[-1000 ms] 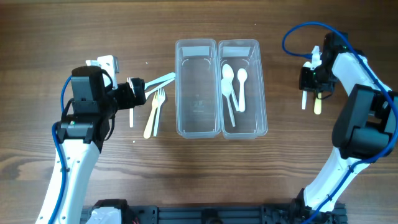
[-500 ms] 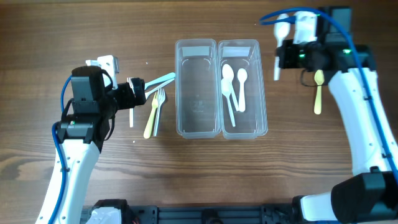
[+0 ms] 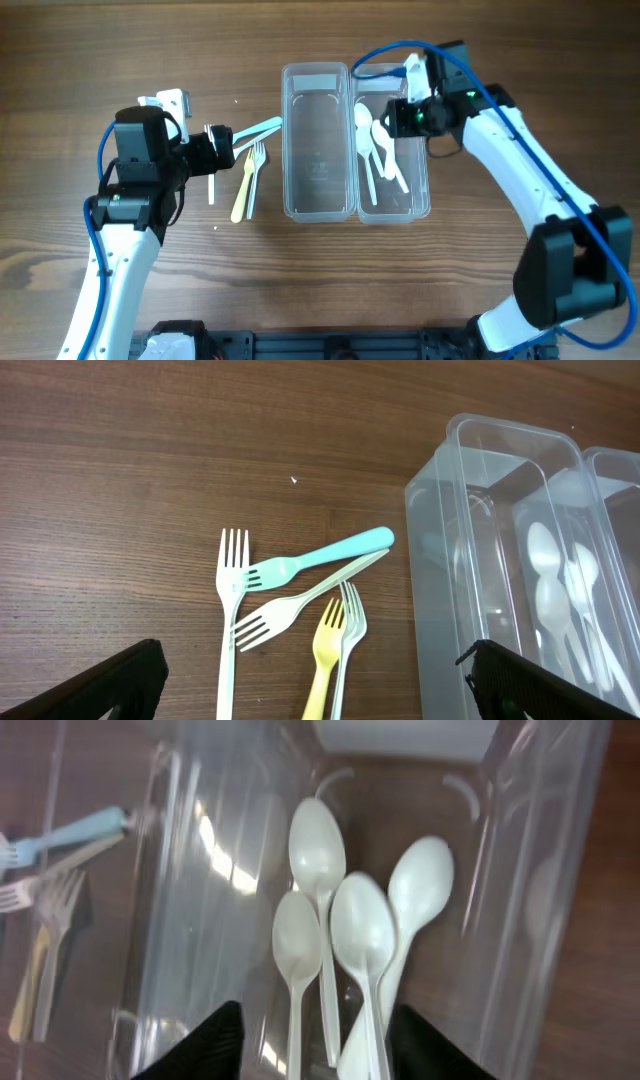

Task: Pack container
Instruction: 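Drop the white spoon into the right container, then grasp the yellow spoon with the right gripper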

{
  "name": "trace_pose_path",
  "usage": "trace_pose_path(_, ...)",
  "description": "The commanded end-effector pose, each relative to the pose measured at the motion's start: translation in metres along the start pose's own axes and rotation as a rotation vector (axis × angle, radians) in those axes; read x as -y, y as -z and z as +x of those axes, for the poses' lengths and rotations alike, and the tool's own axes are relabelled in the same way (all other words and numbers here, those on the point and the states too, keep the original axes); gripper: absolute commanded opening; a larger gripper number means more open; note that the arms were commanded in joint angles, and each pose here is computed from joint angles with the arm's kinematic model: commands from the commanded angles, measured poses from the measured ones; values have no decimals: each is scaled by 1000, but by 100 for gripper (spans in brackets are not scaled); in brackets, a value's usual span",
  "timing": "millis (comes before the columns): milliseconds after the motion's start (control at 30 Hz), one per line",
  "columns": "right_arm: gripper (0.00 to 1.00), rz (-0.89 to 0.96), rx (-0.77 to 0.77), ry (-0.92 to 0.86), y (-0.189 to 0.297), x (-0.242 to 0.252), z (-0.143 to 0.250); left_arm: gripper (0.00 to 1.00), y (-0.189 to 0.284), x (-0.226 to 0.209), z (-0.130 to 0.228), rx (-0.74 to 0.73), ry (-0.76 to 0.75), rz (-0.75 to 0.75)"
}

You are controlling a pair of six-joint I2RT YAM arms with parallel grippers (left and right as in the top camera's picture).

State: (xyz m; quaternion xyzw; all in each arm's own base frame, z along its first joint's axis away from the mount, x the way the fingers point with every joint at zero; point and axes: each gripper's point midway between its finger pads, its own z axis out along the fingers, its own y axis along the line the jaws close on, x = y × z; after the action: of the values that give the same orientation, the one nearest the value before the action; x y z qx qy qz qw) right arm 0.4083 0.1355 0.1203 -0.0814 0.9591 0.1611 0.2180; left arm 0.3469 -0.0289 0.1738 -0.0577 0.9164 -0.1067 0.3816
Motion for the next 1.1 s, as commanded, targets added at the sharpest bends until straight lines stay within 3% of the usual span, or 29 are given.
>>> trace_pose_path(0, 60, 119, 248, 87, 76, 17, -66, 100, 3, 0, -10, 23, -23, -5)
trace_pose_path(133, 64, 314, 336, 94, 118, 83, -85, 100, 3, 0, -10, 23, -23, -5)
trace_pose_path(300, 71, 420, 254, -31, 121, 173, -60, 100, 3, 0, -10, 23, -23, -5)
trace_pose_path(400, 73, 428, 79, -36, 95, 228, -18, 100, 3, 0, -10, 23, -23, -5)
trace_pose_path(633, 76, 378, -138, -95, 47, 268, 40, 100, 3, 0, -10, 23, -23, -5)
trace_pose_path(1067, 42, 291, -329, -295, -10, 269, 96, 100, 3, 0, -10, 23, -23, -5)
